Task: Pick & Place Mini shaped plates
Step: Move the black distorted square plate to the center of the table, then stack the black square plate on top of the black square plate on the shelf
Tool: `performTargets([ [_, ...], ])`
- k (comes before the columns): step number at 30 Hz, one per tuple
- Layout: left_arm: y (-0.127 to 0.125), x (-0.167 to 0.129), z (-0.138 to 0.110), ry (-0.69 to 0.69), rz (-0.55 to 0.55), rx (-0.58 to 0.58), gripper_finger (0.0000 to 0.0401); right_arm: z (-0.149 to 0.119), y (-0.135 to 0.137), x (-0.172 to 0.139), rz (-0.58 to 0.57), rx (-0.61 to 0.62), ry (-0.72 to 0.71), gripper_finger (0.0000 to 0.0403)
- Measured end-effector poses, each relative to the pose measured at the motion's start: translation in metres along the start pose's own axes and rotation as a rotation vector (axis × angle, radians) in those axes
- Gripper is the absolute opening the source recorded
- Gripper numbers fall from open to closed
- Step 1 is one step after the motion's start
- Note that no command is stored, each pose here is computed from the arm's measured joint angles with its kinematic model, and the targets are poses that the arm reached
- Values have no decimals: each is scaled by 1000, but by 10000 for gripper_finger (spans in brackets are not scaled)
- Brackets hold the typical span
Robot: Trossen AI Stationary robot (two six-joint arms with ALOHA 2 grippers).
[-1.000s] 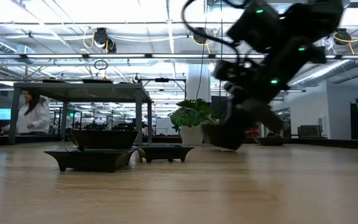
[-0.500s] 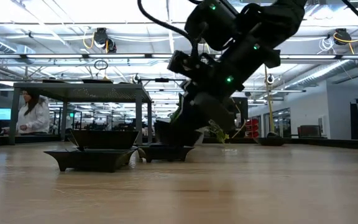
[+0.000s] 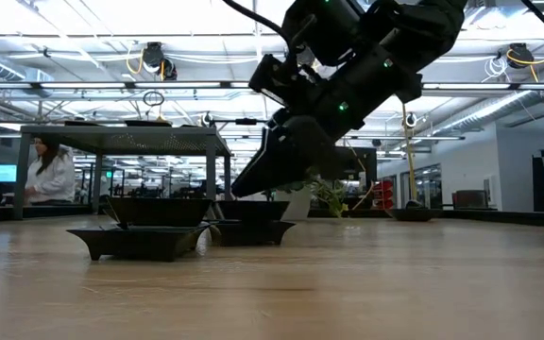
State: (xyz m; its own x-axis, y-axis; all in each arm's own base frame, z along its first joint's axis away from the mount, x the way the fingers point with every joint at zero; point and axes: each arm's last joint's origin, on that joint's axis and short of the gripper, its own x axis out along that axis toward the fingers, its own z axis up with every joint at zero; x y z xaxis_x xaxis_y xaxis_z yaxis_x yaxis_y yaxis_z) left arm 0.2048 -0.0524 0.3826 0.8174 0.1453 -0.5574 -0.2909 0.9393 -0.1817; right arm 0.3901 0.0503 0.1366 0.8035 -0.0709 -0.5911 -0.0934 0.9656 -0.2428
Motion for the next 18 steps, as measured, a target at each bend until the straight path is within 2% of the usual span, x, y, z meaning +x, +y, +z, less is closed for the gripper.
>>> performTargets([
  [4, 0, 0, 0, 1, -3, 0, 97, 4, 1, -6, 10, -5, -3, 123],
  [8, -1, 0, -1, 18, -29, 1, 97, 22, 1, -31, 19, -11, -39, 146],
  [14, -2, 0, -1, 41, -68, -1, 97, 45, -4, -87, 36, 11, -84, 145],
  [18, -1, 0, -3, 56, -60, -23, 97, 40, -10, -127, 24, 69, -118, 138],
])
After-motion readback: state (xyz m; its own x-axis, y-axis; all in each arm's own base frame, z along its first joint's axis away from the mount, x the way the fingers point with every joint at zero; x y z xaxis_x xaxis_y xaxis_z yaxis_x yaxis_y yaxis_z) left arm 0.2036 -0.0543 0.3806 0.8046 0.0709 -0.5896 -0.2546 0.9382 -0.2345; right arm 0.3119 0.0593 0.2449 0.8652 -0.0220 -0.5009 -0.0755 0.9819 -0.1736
